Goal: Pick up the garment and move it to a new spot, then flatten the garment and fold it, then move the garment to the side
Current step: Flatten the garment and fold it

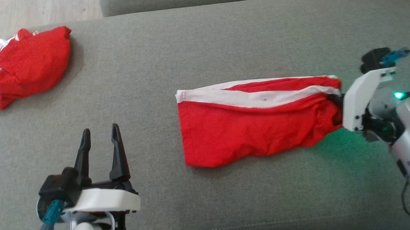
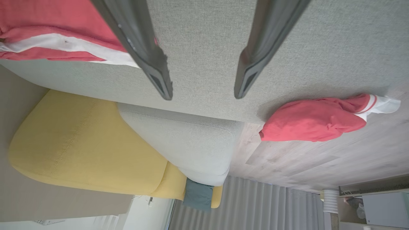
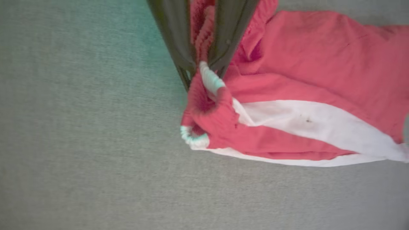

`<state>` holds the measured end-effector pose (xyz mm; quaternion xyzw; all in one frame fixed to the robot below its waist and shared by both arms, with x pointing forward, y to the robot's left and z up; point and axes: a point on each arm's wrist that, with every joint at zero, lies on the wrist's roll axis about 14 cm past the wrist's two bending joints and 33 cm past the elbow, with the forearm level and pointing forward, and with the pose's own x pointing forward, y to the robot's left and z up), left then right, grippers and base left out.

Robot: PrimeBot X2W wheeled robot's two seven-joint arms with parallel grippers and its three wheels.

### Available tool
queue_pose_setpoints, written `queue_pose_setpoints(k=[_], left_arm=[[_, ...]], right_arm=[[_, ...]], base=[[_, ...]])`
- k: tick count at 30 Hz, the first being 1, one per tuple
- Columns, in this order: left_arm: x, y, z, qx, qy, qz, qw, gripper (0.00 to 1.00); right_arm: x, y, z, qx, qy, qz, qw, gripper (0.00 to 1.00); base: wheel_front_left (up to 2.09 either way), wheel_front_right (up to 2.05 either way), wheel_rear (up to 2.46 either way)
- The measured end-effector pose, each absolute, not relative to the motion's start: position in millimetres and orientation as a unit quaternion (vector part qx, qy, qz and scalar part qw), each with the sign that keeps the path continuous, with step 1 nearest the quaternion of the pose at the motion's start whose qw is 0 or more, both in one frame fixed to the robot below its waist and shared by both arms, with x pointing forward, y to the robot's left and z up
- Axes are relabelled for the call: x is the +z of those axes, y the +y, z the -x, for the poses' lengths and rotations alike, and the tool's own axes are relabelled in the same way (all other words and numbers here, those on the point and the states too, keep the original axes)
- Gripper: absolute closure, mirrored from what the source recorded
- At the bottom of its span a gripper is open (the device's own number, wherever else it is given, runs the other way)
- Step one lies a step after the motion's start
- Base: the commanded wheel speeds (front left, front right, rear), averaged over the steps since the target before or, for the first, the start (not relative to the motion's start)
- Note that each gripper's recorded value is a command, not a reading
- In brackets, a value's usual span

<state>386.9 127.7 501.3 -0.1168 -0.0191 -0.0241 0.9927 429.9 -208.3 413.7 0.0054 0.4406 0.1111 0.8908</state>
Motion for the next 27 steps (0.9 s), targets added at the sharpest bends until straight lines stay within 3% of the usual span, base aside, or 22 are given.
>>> queue_pose_setpoints(k=[6, 17, 27], left_arm=[[502, 119, -388, -0.038, -0.019, 0.116, 0.992, 0.00], [502, 120, -384, -0.036, -0.019, 0.118, 0.992, 0.00], [500, 139, -376, -0.005, -0.018, 0.119, 0.993, 0.00]], right_arm=[[425, -175, -424, 0.157, 0.436, -0.040, 0.885, 1.00], [446, -67, -418, 0.274, 0.410, -0.131, 0.860, 1.00], [441, -10, -423, 0.314, 0.406, -0.136, 0.847, 1.00]], base=[[0.00, 0.00, 0.00], [0.00, 0.00, 0.00], [0.00, 0.00, 0.00]])
